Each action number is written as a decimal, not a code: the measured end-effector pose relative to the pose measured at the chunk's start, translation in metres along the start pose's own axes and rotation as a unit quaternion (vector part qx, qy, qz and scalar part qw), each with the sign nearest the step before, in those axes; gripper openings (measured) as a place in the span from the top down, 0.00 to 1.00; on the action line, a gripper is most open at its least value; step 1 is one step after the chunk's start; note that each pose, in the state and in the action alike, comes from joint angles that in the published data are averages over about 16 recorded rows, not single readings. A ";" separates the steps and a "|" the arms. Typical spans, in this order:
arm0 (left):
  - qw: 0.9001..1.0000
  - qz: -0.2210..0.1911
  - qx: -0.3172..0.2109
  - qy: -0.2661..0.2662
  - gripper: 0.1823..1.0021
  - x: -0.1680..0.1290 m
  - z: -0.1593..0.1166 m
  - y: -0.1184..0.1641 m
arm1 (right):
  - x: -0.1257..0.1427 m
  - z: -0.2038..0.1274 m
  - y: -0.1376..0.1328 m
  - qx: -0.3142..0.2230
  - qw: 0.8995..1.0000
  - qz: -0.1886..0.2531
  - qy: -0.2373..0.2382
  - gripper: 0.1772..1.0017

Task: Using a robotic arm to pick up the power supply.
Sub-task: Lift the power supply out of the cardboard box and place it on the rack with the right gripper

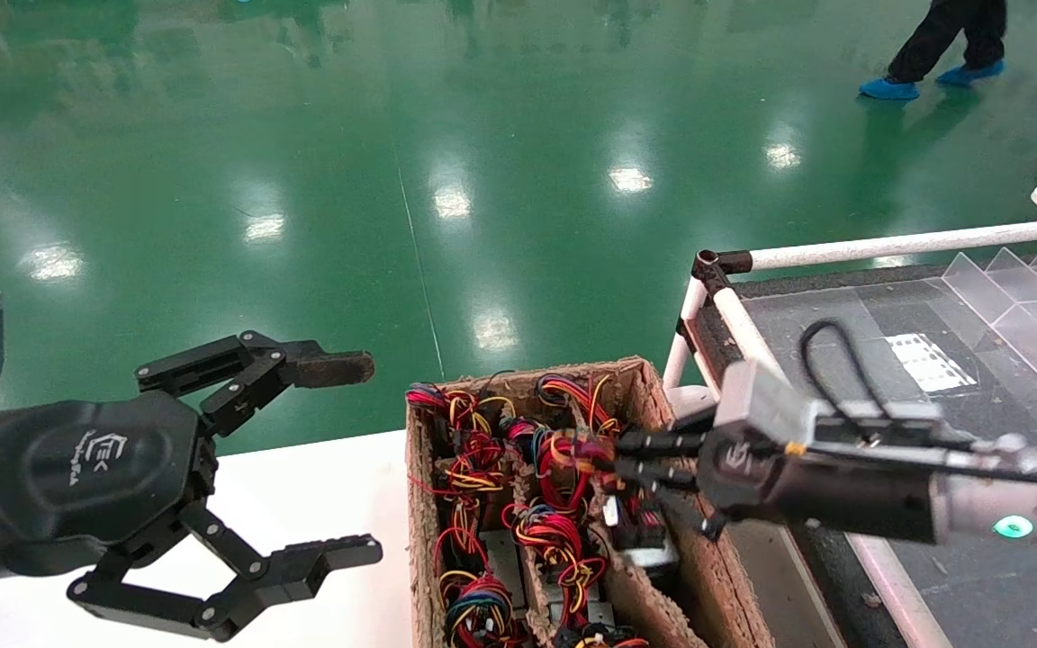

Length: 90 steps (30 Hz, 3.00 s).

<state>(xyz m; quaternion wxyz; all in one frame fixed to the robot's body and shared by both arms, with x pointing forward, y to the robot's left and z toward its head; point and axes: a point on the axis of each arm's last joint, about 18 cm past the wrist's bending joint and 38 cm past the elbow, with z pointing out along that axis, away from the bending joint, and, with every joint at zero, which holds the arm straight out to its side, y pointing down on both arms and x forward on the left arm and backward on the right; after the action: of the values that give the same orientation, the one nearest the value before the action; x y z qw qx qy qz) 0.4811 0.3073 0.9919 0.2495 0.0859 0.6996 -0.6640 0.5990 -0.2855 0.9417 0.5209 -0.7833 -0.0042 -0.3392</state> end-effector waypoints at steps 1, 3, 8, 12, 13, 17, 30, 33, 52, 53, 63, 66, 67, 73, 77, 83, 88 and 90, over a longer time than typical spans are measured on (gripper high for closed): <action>1.000 0.000 0.000 0.000 0.00 0.000 0.000 0.000 | 0.002 -0.003 -0.003 0.006 1.000 0.000 0.004 0.92; 1.000 0.000 0.000 0.000 0.00 0.000 0.000 0.000 | 0.005 -0.010 -0.009 0.018 1.000 -0.001 0.013 0.92; 1.000 0.000 0.000 0.000 0.00 0.000 0.000 0.000 | 0.016 -0.031 -0.026 0.048 0.998 -0.002 0.039 0.92; 1.000 0.000 0.000 0.000 0.00 0.000 0.000 0.000 | 0.027 -0.049 -0.039 0.071 0.995 -0.001 0.063 0.92; 1.000 0.000 0.000 0.000 0.00 0.000 0.000 0.000 | 0.030 -0.054 -0.042 0.077 0.995 0.000 0.069 0.92; 1.000 0.000 0.000 0.000 0.00 0.000 0.000 0.000 | 0.043 -0.072 -0.053 0.097 0.991 0.000 0.096 0.93; 1.000 0.000 0.000 0.000 0.00 0.000 0.000 0.000 | 0.097 -0.113 -0.077 0.128 0.974 -0.007 0.186 0.93; 1.000 0.000 0.000 0.000 0.00 0.000 0.000 0.000 | 0.111 -0.117 -0.080 0.124 0.971 -0.009 0.205 0.93; 1.000 0.000 0.000 0.000 0.00 0.000 0.000 0.000 | 0.185 -0.137 -0.076 0.048 0.951 -0.031 0.304 0.93; 1.000 0.000 0.000 0.000 0.00 0.000 0.000 0.000 | 0.186 -0.139 -0.074 0.044 0.950 -0.031 0.306 0.93; 1.000 0.000 0.000 0.000 0.00 0.000 0.000 0.000 | 0.185 -0.160 -0.052 0.020 0.949 -0.030 0.315 0.93; 1.000 0.000 0.000 0.000 0.00 0.000 0.000 0.000 | 0.183 -0.162 -0.044 0.013 0.949 -0.028 0.314 0.93; 1.000 0.000 0.000 0.000 0.00 0.000 0.000 0.000 | 0.183 -0.162 -0.042 0.011 0.949 -0.028 0.314 0.93; 1.000 0.000 0.000 0.000 0.00 0.000 0.000 0.000 | 0.180 -0.153 -0.032 -0.001 0.952 -0.024 0.305 0.93; 1.000 0.000 0.000 0.000 0.00 0.000 0.000 0.000 | 0.180 -0.142 -0.032 -0.002 0.955 -0.023 0.296 0.93; 1.000 0.000 0.000 0.000 0.00 0.000 0.000 0.000 | 0.183 -0.119 -0.038 0.000 0.958 -0.025 0.284 0.93; 1.000 0.000 0.000 0.000 0.00 0.000 0.000 0.000 | 0.187 -0.100 -0.046 0.004 0.959 -0.027 0.281 0.93; 1.000 0.000 0.000 0.000 0.00 0.000 0.000 0.000 | 0.189 -0.093 -0.049 0.005 0.959 -0.027 0.283 0.93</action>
<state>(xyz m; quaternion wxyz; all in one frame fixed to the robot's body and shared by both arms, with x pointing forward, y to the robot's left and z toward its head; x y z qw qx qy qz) 0.4811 0.3073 0.9919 0.2495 0.0859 0.6996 -0.6640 0.6782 -0.4052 1.1038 0.4956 -0.6522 0.1202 -0.5609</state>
